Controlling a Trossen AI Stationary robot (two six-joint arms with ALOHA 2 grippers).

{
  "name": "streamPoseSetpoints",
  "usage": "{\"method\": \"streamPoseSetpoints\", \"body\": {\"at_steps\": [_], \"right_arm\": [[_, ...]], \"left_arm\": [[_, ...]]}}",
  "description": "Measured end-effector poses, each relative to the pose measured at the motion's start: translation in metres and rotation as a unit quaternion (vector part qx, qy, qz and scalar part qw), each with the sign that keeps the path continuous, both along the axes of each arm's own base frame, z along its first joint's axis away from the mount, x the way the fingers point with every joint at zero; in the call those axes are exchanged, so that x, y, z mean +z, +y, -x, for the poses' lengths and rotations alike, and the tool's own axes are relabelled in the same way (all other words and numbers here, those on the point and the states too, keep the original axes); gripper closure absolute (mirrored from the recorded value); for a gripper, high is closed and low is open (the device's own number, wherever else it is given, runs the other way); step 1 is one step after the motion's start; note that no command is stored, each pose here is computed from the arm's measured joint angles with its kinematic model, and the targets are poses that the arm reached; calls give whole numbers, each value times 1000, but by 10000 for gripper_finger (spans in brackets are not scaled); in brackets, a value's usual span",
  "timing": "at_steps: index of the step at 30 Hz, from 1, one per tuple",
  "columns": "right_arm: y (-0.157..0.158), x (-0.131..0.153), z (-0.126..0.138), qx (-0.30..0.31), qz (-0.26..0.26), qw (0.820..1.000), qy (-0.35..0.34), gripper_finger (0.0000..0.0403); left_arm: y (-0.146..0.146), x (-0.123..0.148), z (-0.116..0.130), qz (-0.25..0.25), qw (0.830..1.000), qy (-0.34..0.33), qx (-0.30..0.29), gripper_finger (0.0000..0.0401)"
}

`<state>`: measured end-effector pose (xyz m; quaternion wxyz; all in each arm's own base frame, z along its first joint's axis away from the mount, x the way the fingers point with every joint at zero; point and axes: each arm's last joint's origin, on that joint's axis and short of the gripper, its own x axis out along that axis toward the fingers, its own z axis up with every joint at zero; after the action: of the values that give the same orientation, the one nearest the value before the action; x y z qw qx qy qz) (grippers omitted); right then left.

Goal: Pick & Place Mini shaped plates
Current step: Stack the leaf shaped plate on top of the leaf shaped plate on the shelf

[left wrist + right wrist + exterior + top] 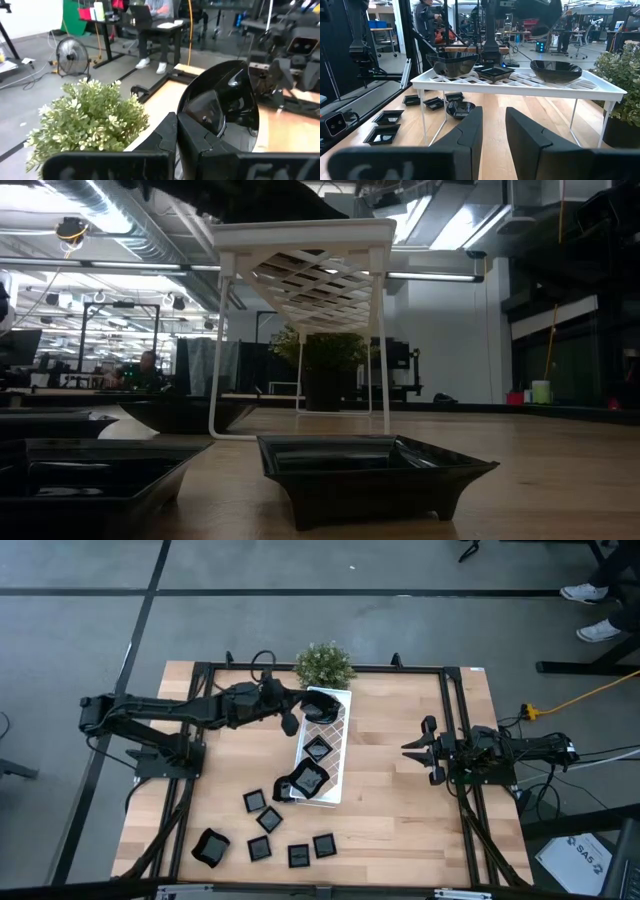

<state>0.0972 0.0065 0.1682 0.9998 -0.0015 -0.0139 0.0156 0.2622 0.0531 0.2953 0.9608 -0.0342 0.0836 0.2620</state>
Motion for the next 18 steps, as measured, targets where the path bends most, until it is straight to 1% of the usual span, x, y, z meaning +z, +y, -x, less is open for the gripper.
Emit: {"method": "streamPoseSetpoints", "body": {"at_steps": [9, 15, 18], "right_arm": [[0, 0, 0, 0, 0, 1000, 0, 318], [0, 0, 0, 0, 0, 1000, 0, 318], [0, 0, 0, 0, 0, 1000, 0, 318]], "left_arm": [[5, 6, -22, 13, 999, 32, 5, 398], [13, -6, -29, 41, 997, 69, 13, 398], [19, -11, -30, 57, 996, 70, 25, 398]]}}
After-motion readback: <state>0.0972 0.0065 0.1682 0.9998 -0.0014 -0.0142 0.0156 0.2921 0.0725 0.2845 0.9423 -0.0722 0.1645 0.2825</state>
